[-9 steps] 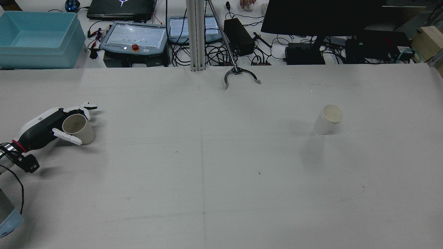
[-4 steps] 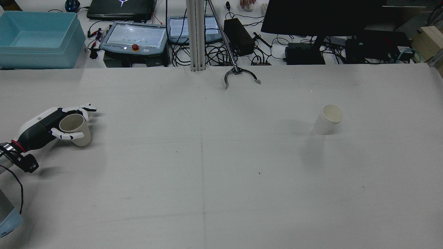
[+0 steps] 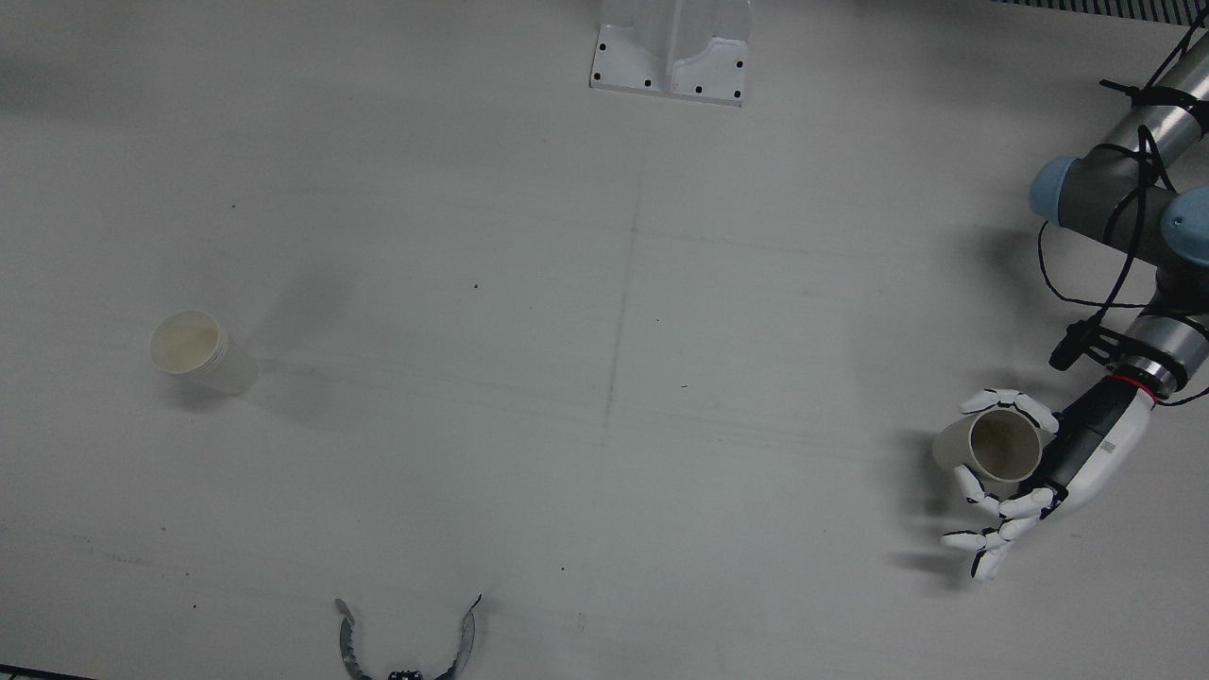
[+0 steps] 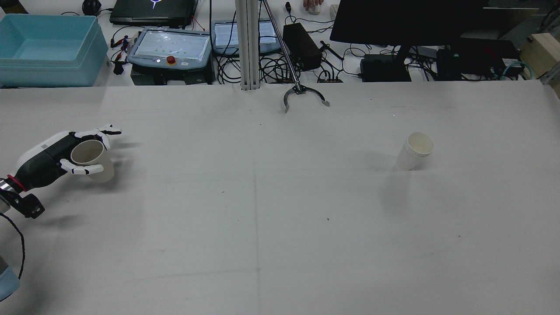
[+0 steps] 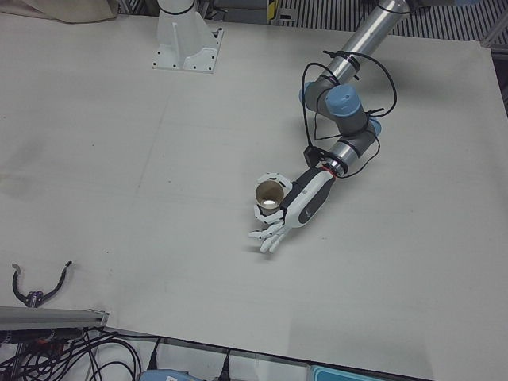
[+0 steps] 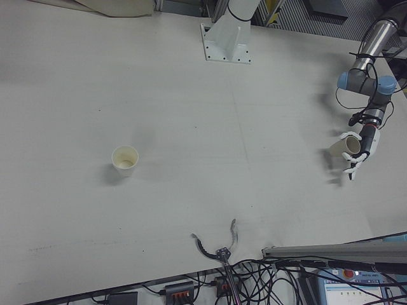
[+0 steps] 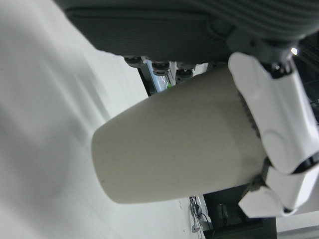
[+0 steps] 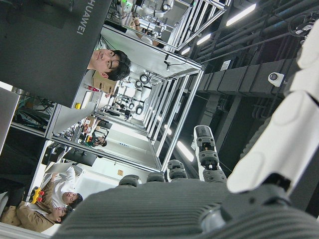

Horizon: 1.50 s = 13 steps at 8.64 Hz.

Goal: Pour water

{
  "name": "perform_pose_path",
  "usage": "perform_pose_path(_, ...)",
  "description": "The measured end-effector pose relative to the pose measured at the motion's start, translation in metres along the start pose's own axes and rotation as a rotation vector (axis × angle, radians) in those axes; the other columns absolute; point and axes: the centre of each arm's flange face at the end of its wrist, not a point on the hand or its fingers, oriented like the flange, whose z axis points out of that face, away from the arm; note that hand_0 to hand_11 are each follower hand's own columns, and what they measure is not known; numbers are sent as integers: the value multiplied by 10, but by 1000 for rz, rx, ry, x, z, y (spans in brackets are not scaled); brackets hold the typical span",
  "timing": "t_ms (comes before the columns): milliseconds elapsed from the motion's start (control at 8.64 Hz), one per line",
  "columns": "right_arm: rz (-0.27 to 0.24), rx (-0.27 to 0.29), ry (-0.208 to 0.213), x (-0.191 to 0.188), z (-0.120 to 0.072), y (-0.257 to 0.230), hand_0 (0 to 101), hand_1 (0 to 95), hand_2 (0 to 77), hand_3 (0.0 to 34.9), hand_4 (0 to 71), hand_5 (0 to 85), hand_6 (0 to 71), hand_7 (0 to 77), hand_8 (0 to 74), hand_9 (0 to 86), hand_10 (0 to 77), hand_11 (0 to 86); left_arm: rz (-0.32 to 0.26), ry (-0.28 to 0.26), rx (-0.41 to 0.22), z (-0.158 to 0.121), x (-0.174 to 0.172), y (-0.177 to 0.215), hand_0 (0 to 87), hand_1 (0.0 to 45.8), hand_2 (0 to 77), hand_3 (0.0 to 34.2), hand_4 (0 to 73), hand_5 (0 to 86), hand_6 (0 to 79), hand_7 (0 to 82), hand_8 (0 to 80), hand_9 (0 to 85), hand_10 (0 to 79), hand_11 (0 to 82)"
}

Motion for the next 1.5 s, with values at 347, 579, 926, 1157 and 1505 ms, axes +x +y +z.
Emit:
perform_pose_path(347, -5, -1, 17, 11, 12, -1, 409, 87, 131, 0, 71, 147, 27, 93, 5, 5, 5, 5, -1, 8, -3, -6, 9, 12, 467, 104, 376, 0, 360, 491, 76, 125, 16, 16, 16, 5)
perform_pose_path(579, -7, 0, 55, 41, 45, -7, 409, 87, 131, 0, 71, 142, 27, 93, 5, 5, 5, 5, -4, 17, -11, -9, 19, 26, 465, 104, 376, 0, 360, 491, 71, 131, 16, 16, 22, 44)
perform_pose_path(926, -22, -10, 86, 128, 75, -5, 407, 93, 142, 0, 71, 147, 22, 87, 5, 5, 5, 5, -61, 28, 7, -16, 33, 27, 463, 104, 376, 0, 355, 496, 71, 131, 16, 16, 16, 33)
perform_pose_path(1157, 19, -63, 109, 215, 76, 6, 465, 158, 164, 0, 38, 87, 5, 22, 5, 5, 5, 5, -81, 40, 23, -25, 44, 23, 467, 104, 376, 0, 355, 496, 71, 131, 16, 16, 16, 33)
perform_pose_path(1505, 92, -80, 144, 314, 44, 32, 485, 180, 131, 0, 44, 76, 5, 16, 5, 5, 5, 5, -91, 38, 42, -36, 49, 18, 465, 104, 376, 0, 355, 496, 71, 125, 16, 16, 16, 33)
